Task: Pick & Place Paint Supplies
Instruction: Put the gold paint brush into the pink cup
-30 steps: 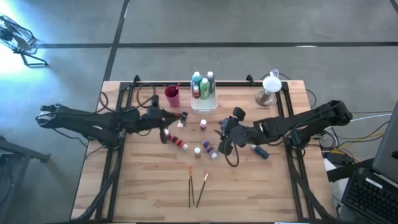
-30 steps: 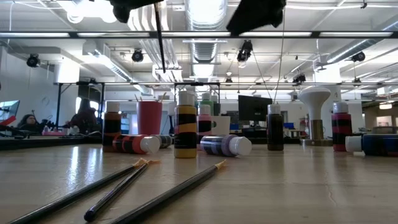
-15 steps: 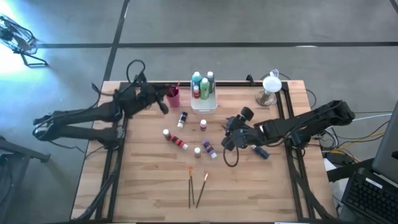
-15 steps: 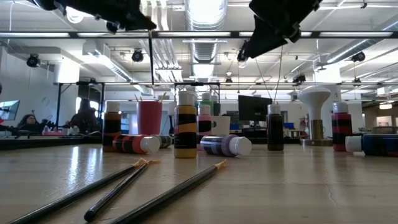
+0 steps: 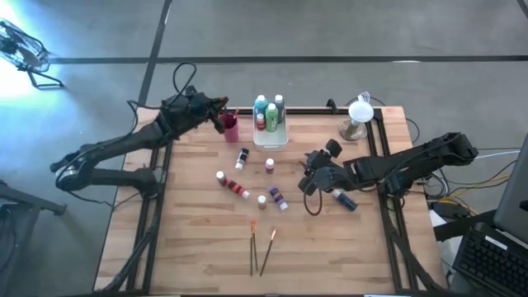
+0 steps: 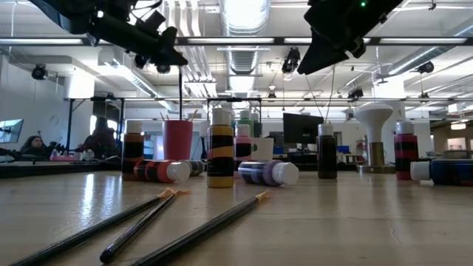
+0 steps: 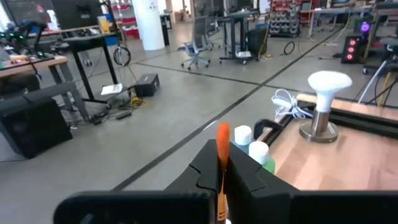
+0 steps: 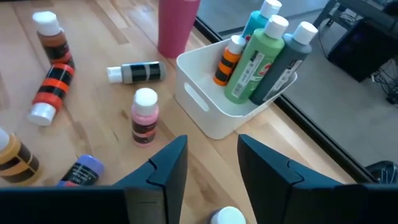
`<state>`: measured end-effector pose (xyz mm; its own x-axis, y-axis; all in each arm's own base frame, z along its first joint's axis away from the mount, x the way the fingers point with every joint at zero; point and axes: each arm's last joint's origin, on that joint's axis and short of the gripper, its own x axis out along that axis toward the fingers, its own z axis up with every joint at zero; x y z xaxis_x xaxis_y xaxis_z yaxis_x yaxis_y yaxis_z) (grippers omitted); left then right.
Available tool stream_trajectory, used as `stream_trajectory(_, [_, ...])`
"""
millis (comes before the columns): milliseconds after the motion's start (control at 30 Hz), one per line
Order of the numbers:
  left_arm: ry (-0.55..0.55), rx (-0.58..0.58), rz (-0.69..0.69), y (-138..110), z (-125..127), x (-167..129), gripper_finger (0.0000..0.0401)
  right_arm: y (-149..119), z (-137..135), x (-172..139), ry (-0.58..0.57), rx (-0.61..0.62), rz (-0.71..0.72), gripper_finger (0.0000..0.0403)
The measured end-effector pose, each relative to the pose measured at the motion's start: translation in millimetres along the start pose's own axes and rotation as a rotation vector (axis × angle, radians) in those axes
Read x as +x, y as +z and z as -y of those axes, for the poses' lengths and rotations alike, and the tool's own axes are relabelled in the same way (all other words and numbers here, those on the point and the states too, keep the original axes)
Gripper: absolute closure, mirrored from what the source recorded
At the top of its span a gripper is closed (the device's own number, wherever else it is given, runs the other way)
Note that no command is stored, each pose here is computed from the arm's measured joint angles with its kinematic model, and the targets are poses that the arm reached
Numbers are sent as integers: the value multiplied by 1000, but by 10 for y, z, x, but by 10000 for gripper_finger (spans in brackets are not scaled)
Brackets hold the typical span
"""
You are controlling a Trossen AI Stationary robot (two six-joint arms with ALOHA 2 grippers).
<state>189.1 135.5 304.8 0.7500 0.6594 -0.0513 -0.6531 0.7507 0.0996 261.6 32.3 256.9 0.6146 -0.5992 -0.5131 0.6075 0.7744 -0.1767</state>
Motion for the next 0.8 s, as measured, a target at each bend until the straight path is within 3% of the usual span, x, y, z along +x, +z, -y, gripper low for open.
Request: stream_trajectory(800, [21,-34,-182,-462,-8,347,393,30,79,33,-22,14,3,232])
